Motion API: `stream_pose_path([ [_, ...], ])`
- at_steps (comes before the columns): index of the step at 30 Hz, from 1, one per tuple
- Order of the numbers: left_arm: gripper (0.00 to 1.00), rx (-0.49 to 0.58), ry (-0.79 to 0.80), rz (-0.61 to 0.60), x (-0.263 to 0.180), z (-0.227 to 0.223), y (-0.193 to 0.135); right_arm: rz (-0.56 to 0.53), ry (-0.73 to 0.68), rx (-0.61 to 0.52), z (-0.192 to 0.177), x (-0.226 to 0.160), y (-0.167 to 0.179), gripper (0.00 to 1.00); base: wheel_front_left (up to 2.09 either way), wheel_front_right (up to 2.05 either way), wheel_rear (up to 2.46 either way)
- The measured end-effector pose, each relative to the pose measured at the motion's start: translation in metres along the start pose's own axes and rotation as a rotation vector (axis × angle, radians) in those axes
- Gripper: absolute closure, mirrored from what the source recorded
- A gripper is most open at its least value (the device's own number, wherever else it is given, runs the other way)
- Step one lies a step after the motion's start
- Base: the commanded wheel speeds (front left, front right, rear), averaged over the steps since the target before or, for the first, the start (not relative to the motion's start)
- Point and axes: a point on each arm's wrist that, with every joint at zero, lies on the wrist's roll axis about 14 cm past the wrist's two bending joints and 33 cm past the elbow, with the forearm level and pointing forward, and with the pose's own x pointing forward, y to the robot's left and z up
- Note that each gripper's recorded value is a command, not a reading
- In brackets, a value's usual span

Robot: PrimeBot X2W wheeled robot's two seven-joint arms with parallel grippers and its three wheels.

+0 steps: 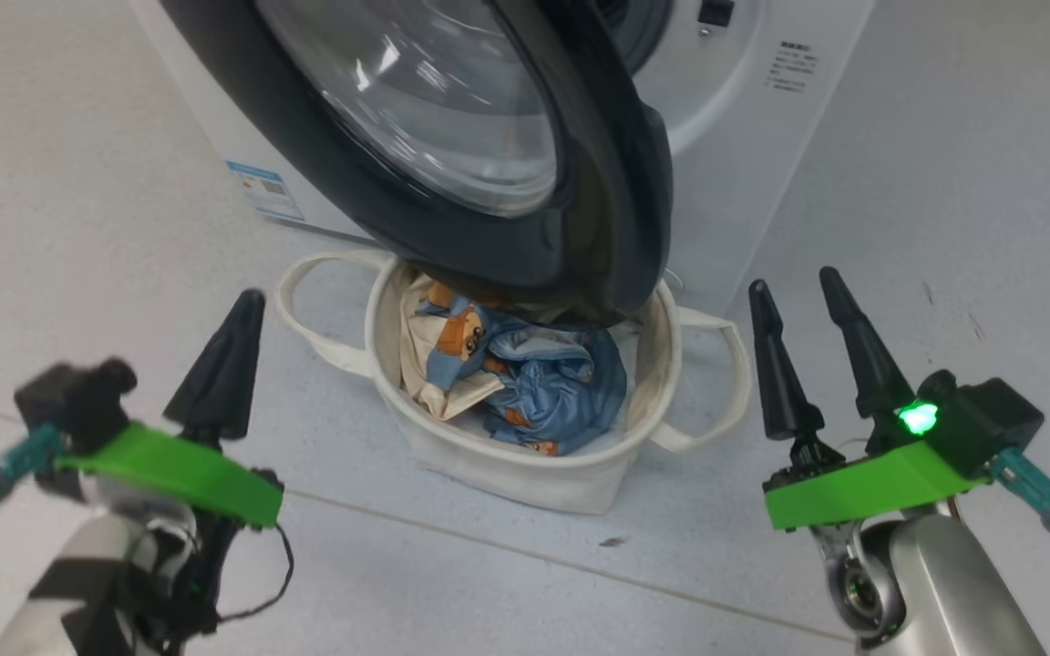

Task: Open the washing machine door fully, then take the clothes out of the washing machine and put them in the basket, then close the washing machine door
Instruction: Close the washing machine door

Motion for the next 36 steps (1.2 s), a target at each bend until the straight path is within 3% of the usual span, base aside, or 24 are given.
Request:
stream_pose_path([
  [9, 1.00, 0.162, -0.024, 0.141, -0.041, -0.016, 0.025, 0.041, 0.006, 0.011, -0.001, -0.003, 0.017, 0.00, 0.00, 0.00, 0.00],
  [11, 0.92, 0.159, -0.020, 0.160, -0.046, -0.021, 0.024, 0.041, 0.012, 0.012, -0.003, -0.005, 0.018, 0.00, 0.00, 0.00, 0.00],
  [13, 0.62, 0.157, 0.000, 0.174, -0.051, -0.031, 0.022, 0.046, 0.017, 0.013, -0.004, -0.007, 0.020, 0.00, 0.00, 0.00, 0.00],
  [14, 0.12, 0.163, 0.009, 0.181, -0.054, -0.035, 0.022, 0.049, 0.017, 0.013, -0.004, -0.007, 0.021, 0.00, 0.00, 0.00, 0.00],
  [15, 0.00, 0.165, 0.013, 0.186, -0.055, -0.037, 0.022, 0.052, 0.018, 0.014, -0.004, -0.007, 0.022, 0.00, 0.00, 0.00, 0.00],
  [20, 0.00, 0.128, -0.007, 0.233, -0.055, -0.037, 0.025, 0.054, 0.023, 0.016, -0.006, -0.008, 0.023, 0.00, 0.00, 0.00, 0.00],
  [36, 0.00, 0.187, -0.019, 0.265, -0.056, -0.039, 0.031, 0.079, 0.061, -0.024, -0.018, -0.012, 0.029, 0.00, 0.00, 0.00, 0.00],
])
